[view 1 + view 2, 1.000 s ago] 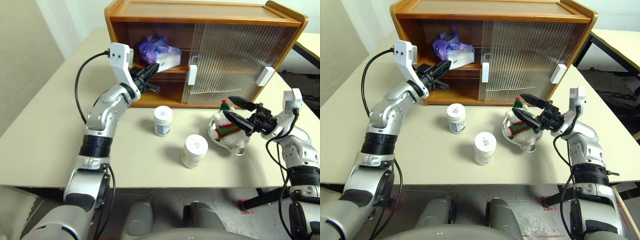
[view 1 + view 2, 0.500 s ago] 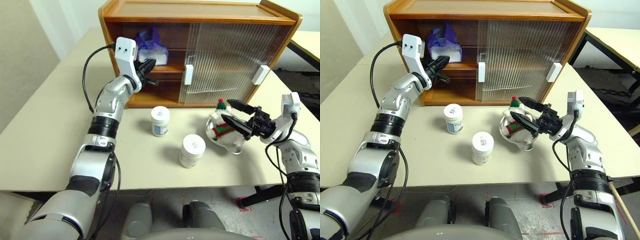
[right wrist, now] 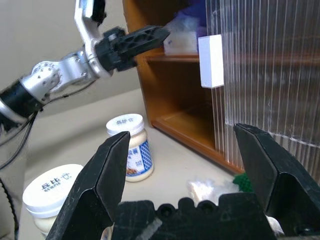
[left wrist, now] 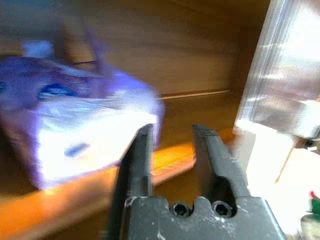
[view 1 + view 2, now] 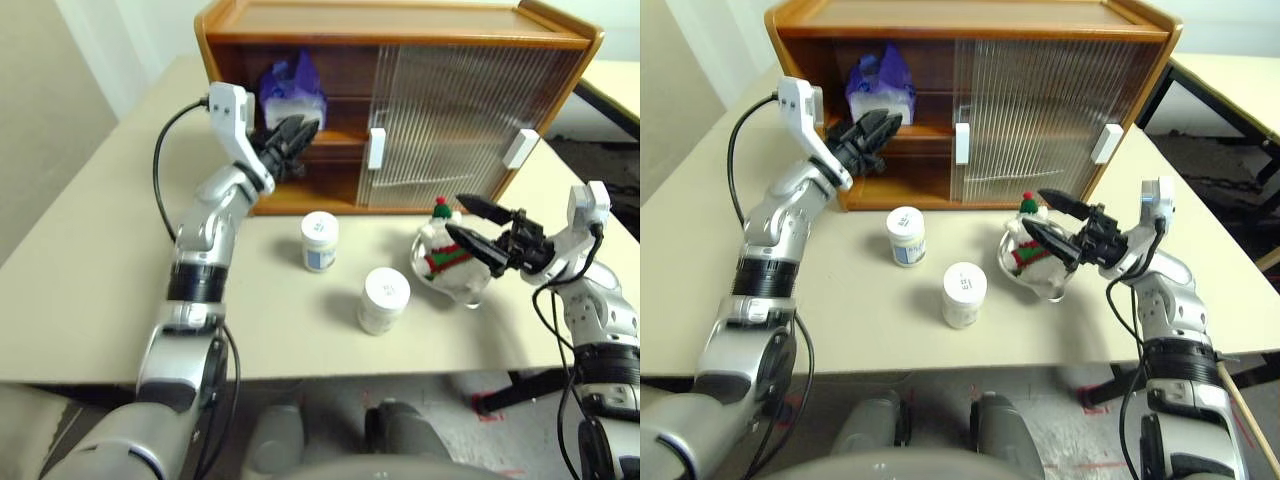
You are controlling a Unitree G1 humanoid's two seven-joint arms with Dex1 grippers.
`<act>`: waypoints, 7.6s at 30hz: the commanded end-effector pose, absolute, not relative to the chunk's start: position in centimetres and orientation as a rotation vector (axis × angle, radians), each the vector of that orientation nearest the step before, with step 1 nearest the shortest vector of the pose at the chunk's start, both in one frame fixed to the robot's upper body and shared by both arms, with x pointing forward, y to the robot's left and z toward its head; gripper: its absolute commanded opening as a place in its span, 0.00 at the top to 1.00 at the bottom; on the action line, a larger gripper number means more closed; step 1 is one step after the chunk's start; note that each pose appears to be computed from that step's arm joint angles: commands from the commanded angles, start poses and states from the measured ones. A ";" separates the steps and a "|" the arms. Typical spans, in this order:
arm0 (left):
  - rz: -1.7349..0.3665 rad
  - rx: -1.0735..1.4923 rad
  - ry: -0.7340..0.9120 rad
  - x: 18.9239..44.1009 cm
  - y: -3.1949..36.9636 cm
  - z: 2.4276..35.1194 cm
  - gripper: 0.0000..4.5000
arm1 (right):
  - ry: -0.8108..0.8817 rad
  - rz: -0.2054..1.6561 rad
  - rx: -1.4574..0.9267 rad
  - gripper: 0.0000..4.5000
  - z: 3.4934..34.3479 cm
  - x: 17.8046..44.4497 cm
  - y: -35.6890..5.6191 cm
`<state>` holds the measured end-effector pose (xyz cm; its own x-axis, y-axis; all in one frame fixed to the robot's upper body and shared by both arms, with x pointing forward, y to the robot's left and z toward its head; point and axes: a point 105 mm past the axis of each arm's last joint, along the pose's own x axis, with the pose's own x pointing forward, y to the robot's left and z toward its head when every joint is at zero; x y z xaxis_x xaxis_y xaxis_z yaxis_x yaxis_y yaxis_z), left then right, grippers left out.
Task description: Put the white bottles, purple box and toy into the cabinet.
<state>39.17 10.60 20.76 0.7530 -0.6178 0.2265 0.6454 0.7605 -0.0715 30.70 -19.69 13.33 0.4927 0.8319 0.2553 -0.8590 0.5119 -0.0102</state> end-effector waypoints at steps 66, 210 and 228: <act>-0.884 0.065 0.142 31.1 14.4 8.0 0.00 | -0.318 1.092 0.202 0.00 14.0 30.1 -18.1; -0.391 0.120 0.171 45.1 11.2 8.2 0.31 | -0.333 1.082 0.099 0.00 14.3 28.4 -16.6; -0.269 0.094 0.192 45.3 14.5 7.9 0.31 | -0.321 1.094 0.106 0.00 14.2 28.5 -16.4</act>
<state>45.23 14.17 7.95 0.9421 -0.2693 -0.1996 0.2899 0.9536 0.0817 28.55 -16.41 13.92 0.4246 0.8521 0.3060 -0.8836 0.4637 -0.0651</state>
